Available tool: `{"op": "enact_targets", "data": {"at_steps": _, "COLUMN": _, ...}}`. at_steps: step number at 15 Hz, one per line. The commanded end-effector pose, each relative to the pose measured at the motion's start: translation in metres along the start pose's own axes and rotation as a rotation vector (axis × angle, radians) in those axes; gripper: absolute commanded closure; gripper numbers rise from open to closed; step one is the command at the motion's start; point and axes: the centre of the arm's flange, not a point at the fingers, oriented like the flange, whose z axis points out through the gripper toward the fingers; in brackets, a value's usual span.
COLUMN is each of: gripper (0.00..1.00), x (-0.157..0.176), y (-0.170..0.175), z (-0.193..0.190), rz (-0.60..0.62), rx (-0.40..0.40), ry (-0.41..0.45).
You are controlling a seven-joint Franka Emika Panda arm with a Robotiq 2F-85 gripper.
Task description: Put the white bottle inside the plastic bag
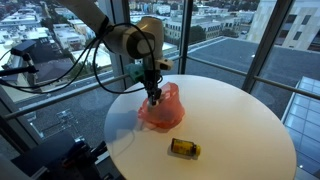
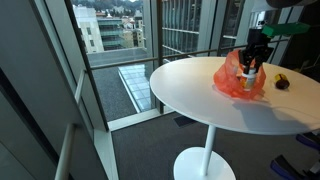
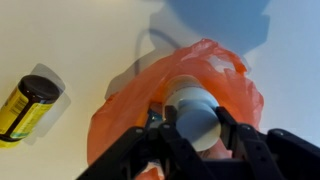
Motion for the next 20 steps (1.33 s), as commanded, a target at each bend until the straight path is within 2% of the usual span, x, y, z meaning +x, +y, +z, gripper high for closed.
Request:
{"op": "enact_targets", "data": {"at_steps": 1, "gripper": 0.81, "x": 0.004, "y": 0.001, "z": 0.009, "rz": 0.003, "rx": -0.002, "ry": 0.035}}
{"op": "enact_targets", "data": {"at_steps": 7, "gripper": 0.81, "x": -0.001, "y": 0.002, "z": 0.035, "rz": -0.003, "rx": 0.007, "ry": 0.013}}
{"op": "enact_targets", "data": {"at_steps": 10, "gripper": 0.81, "x": -0.002, "y": 0.003, "z": 0.030, "rz": -0.006, "rx": 0.016, "ry": 0.015}}
{"op": "enact_targets", "data": {"at_steps": 11, "gripper": 0.34, "x": -0.002, "y": 0.003, "z": 0.027, "rz": -0.011, "rx": 0.019, "ry": 0.016}}
{"op": "enact_targets", "data": {"at_steps": 13, "gripper": 0.23, "x": -0.004, "y": 0.003, "z": 0.018, "rz": -0.017, "rx": 0.015, "ry": 0.014}}
{"op": "enact_targets", "data": {"at_steps": 16, "gripper": 0.01, "x": -0.007, "y": 0.002, "z": 0.000, "rz": -0.034, "rx": 0.014, "ry": 0.012}}
{"op": "enact_targets", "data": {"at_steps": 20, "gripper": 0.00, "x": -0.012, "y": 0.000, "z": -0.029, "rz": -0.050, "rx": 0.027, "ry": 0.014}}
